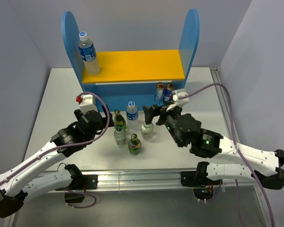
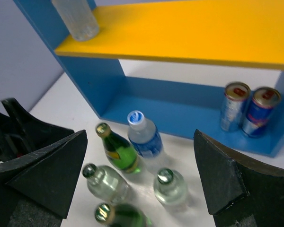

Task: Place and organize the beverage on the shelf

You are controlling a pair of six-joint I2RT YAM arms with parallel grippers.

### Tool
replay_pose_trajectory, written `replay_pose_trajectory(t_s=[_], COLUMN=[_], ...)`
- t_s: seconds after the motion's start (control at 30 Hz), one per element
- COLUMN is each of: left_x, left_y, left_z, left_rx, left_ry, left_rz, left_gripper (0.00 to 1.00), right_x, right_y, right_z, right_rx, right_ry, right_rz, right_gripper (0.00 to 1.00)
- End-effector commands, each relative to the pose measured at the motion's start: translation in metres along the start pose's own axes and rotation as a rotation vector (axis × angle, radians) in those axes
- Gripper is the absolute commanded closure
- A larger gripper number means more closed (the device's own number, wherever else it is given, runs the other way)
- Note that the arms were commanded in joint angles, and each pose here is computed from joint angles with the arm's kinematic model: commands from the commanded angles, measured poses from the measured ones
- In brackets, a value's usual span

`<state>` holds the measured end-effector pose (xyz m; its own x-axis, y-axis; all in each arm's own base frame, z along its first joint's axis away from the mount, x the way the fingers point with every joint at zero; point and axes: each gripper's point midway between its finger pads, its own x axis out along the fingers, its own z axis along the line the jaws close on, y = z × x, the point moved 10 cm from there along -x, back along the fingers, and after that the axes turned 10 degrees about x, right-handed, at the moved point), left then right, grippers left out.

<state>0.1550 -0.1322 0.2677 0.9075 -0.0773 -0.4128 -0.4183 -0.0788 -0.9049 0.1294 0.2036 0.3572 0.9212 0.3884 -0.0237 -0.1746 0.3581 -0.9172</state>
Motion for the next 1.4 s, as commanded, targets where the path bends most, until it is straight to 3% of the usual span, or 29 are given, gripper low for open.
replay_pose_trajectory(t_s=[0.0,0.17,0.6,1.03,1.37], left_x=[0.005,0.008,-0.04,0.0,0.044], left_y=[0.009,0.034,0.053,0.011,-0.009], left_z=[0.001,-0.002,-0.015,-0.056,-0.062], left_rx=[-0.059,-0.106,-0.072,0.016,0.05], left_ry=[-0.057,-0.074,-0.017,0.008,-0.029], left_rz=[-0.017,0.011,0.023,-0.102,-0.1], left_gripper=[0.0,0.01,0.01,0.01,0.01], right_x=[-0.016,-0.038,-0.046,-0.06,-0.065], right_y=[0.01,0.005,0.027,0.032,0.027], right_z=[-0.022,-0.045,-0.063,-0.079,-0.082], right_rx=[-0.002,0.033,0.036,0.052,0.057], right_ry=[0.067,0.079,0.116,0.143,0.145], right_rz=[0.033,0.022,0.061,0.085,0.079], right_gripper=[0.0,0.0,0.0,0.0,0.0])
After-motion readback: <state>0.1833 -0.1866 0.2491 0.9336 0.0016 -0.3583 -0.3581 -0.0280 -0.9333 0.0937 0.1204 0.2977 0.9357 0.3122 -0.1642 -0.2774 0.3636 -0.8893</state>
